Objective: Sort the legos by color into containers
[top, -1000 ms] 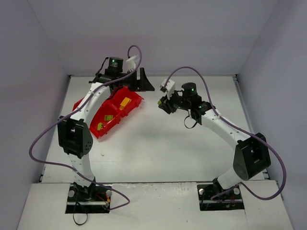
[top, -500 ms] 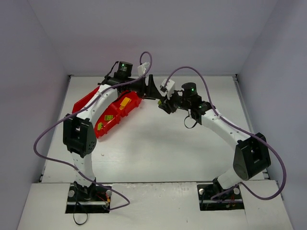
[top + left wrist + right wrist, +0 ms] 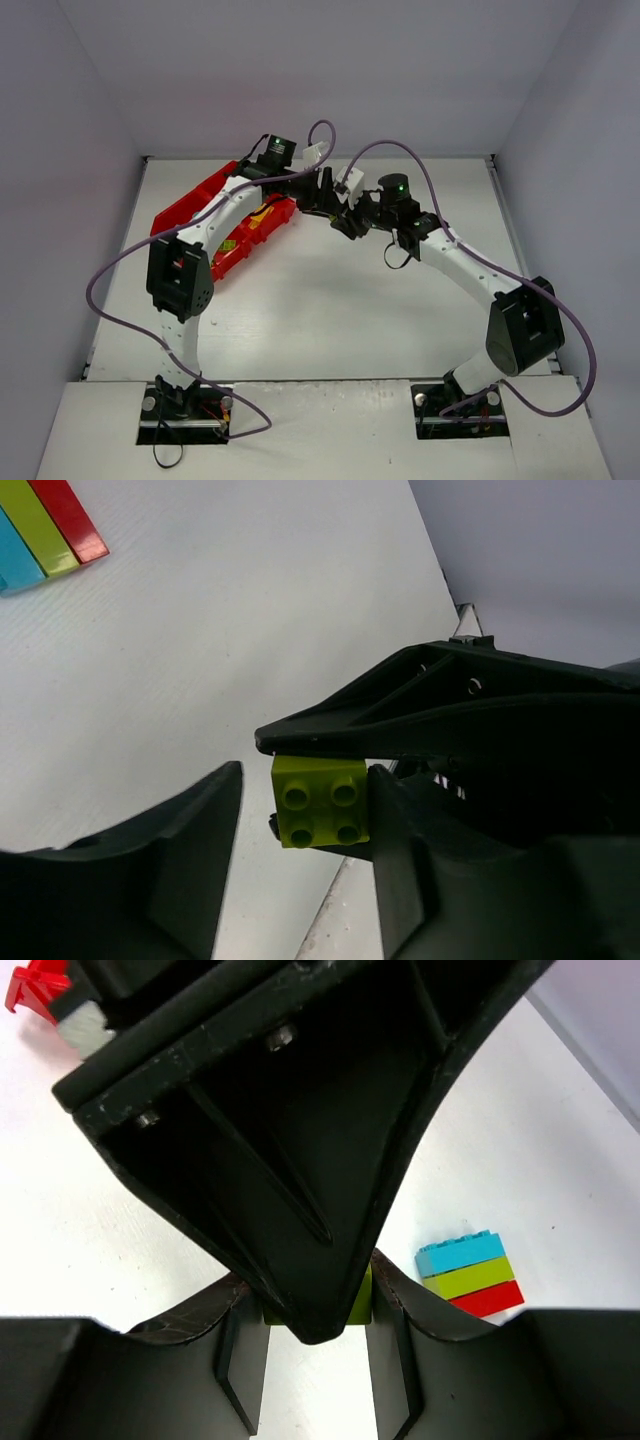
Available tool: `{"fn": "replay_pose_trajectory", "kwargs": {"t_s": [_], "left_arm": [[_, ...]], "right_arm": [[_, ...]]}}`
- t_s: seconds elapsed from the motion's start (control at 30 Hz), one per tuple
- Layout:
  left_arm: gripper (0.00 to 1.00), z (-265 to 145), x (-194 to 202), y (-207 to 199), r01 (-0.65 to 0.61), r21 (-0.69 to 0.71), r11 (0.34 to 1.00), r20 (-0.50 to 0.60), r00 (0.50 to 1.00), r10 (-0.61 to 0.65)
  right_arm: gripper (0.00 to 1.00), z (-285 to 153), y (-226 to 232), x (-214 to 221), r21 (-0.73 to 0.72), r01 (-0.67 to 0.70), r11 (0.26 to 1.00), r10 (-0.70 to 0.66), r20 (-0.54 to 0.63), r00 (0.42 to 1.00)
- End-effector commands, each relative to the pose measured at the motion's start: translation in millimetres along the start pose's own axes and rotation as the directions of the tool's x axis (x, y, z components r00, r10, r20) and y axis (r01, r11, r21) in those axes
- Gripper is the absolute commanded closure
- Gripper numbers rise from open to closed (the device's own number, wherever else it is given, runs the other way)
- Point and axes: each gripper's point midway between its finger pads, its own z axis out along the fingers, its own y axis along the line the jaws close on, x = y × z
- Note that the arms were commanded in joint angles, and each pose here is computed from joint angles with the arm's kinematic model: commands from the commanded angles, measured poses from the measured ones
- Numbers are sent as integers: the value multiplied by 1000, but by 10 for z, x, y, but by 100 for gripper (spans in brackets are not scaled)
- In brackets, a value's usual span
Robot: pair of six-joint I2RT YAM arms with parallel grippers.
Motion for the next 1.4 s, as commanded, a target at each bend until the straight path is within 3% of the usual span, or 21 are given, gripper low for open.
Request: {"fn": "replay_pose_trajectory", "kwargs": {"t_s": [0.0, 0.13, 0.23, 0.37, 0.47, 0.63, 0.73, 0.8, 0.9, 1.03, 1.13, 1.17, 1.37], "left_arm": [[58, -51, -159, -214, -68, 8, 998, 49, 997, 68], [90, -81, -184, -210, -85, -20, 996, 69, 994, 86], [95, -129, -211, -187, -97, -42, 994, 87, 991, 100], [97, -211, -208, -79, -109, -100, 989, 96, 988, 119], [96, -379, -185, 114, -93, -183, 979, 104, 988, 113], [96, -973, -172, 625, -39, -412, 910, 152, 982, 111], [96, -1414, -105, 950, 9, -582, 813, 177, 977, 116], [94, -1696, -38, 1192, 37, -712, 701, 178, 975, 129], [94, -2035, 100, 1391, 91, -799, 594, 201, 972, 121], [90, -2313, 293, 1640, 159, -852, 499, 234, 968, 91], [79, -2362, 433, 1821, 185, -869, 459, 235, 970, 54], [70, -2354, 465, 1872, 195, -870, 452, 240, 970, 43], [53, -2315, 471, 2015, 220, -875, 431, 251, 968, 15]], "right_arm": [[95, -73, -71, -345, 33, 46, 998, -50, 105, 993], [92, -66, -85, -329, 40, 41, 998, -45, 100, 994], [80, -53, -105, -307, 49, 29, 998, -33, 93, 995], [37, -48, -141, -275, 72, 3, 997, -9, 82, 997], [26, -42, -189, -234, 97, -28, 995, 21, 71, 997], [24, -73, -310, -189, 157, -102, 982, 93, 66, 994], [24, -100, -476, -130, 236, -175, 956, 164, 65, 984], [24, -127, -598, -78, 290, -205, 935, 195, 63, 979], [23, -171, -723, -45, 345, -247, 905, 235, 77, 969], [23, -194, -811, 18, 390, -272, 880, 262, 80, 962], [23, -200, -891, 86, 424, -299, 855, 293, 82, 953], [23, -202, -915, 105, 431, -310, 848, 304, 84, 949], [25, -171, -1104, 285, 487, -379, 786, 386, 92, 918]]}}
